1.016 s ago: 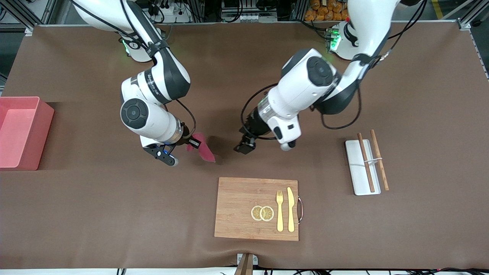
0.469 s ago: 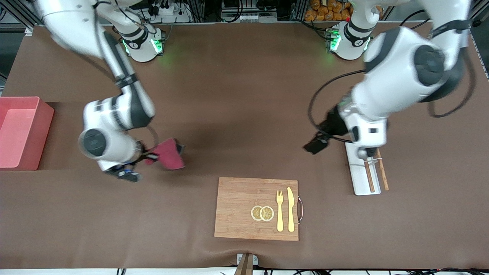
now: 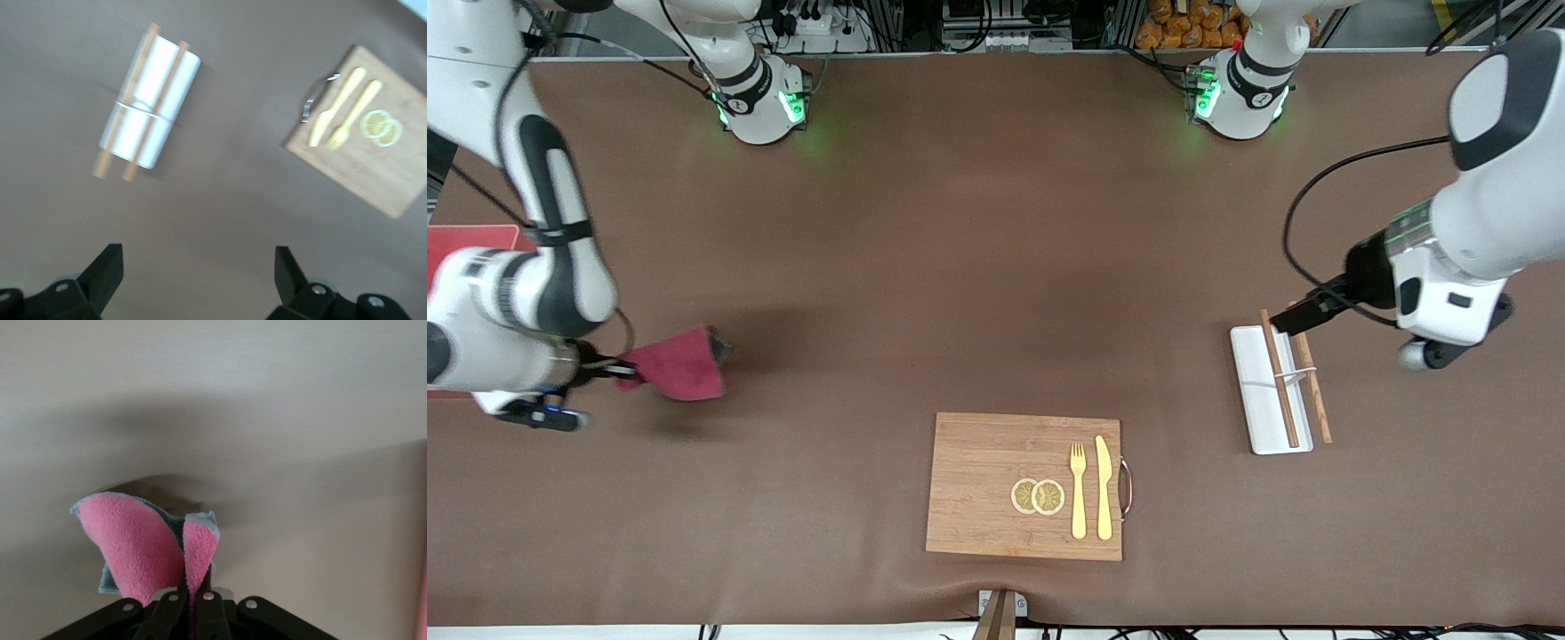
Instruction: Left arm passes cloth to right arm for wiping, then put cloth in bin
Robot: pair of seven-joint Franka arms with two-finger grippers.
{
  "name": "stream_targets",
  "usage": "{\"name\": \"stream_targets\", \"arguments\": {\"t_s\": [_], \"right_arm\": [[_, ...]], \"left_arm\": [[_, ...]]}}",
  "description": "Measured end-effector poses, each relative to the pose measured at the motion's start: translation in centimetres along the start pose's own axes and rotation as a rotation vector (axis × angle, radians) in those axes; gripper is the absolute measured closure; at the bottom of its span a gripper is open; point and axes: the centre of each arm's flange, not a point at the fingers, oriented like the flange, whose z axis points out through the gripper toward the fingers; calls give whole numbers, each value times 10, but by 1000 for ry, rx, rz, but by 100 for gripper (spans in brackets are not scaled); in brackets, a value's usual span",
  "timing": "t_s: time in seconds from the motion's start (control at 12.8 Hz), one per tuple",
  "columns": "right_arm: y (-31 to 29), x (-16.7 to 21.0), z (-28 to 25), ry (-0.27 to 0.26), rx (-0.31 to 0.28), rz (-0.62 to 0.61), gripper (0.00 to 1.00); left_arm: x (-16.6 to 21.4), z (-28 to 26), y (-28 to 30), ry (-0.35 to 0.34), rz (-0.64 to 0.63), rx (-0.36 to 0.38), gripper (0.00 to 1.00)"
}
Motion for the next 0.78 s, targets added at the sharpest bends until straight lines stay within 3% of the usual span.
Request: {"name": "stream_targets", "arguments": {"t_s": [0.16,0.31,0.47,0.62,0.78], "right_arm": [[64,-11,-1,7,14,-51,98],[97,-23,-21,3,-24,-97,98],[106,-38,-63,-23,-86,-117,98],[104,-49,-91,-30,-102,-120,98],[105,-45,-81,-23,-107,-124,98]], "left_arm": [[10,-5,-21,16,70,38,0],[26,-8,-45,18,119,39,0],[36,-11,-62,17,187,37,0],[38,-13,-67,20,216,36,0],[33,-23,-67,38,226,35,0]]}}
